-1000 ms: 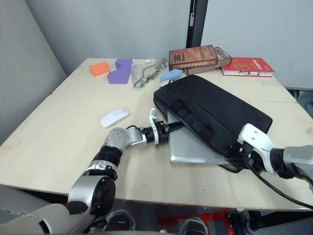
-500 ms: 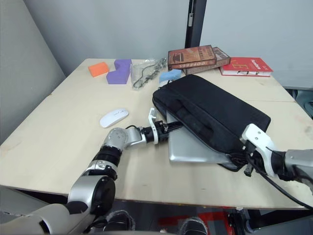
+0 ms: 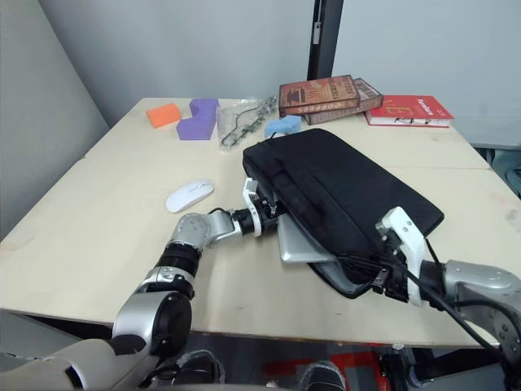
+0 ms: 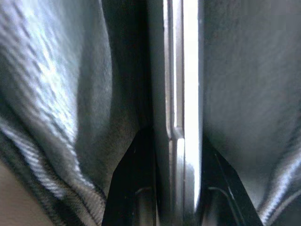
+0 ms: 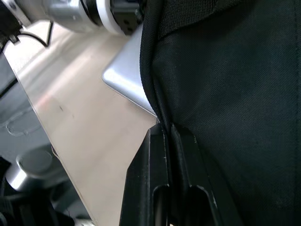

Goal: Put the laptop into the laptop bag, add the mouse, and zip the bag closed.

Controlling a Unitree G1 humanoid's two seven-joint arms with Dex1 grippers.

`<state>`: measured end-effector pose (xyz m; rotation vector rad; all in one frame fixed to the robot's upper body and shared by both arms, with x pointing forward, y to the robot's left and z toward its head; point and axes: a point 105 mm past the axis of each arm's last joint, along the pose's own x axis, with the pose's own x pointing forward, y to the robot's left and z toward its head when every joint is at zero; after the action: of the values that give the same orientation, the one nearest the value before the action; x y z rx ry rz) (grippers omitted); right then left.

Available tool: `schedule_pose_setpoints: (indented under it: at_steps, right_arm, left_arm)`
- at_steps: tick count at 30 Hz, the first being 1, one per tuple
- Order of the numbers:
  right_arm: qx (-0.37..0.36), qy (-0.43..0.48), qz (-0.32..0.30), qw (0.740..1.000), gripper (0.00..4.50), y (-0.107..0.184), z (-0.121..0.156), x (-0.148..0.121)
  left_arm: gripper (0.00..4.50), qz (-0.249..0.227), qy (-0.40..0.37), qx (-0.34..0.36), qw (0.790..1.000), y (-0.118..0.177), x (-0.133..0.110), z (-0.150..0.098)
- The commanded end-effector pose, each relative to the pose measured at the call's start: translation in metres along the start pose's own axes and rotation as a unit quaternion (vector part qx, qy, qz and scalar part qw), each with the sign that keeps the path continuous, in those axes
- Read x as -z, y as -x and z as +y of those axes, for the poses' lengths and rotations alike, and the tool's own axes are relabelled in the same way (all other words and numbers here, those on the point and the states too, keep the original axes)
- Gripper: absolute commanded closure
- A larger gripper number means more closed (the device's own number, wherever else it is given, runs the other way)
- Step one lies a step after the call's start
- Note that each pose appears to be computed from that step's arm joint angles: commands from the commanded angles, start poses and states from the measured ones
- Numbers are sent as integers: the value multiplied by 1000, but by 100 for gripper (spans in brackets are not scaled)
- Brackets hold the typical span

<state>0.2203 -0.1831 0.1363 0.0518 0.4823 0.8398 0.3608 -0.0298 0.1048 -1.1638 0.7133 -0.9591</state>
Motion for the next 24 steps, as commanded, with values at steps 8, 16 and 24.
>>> schedule_pose_setpoints:
  at_steps: [8, 16, 24]
  right_arm:
    - [-81, -25, -64, 994, 446, -21, 41, -30]
    - [-106, -35, -66, 992, 446, -31, 53, -34]
    - [-118, -53, -48, 990, 446, -21, 63, -23]
  left_arm:
    - [417, 10, -13, 90, 996, -37, 12, -49]
    - [417, 50, -37, 95, 994, -51, 32, -55]
    - [417, 107, -75, 122, 984, -61, 59, -64]
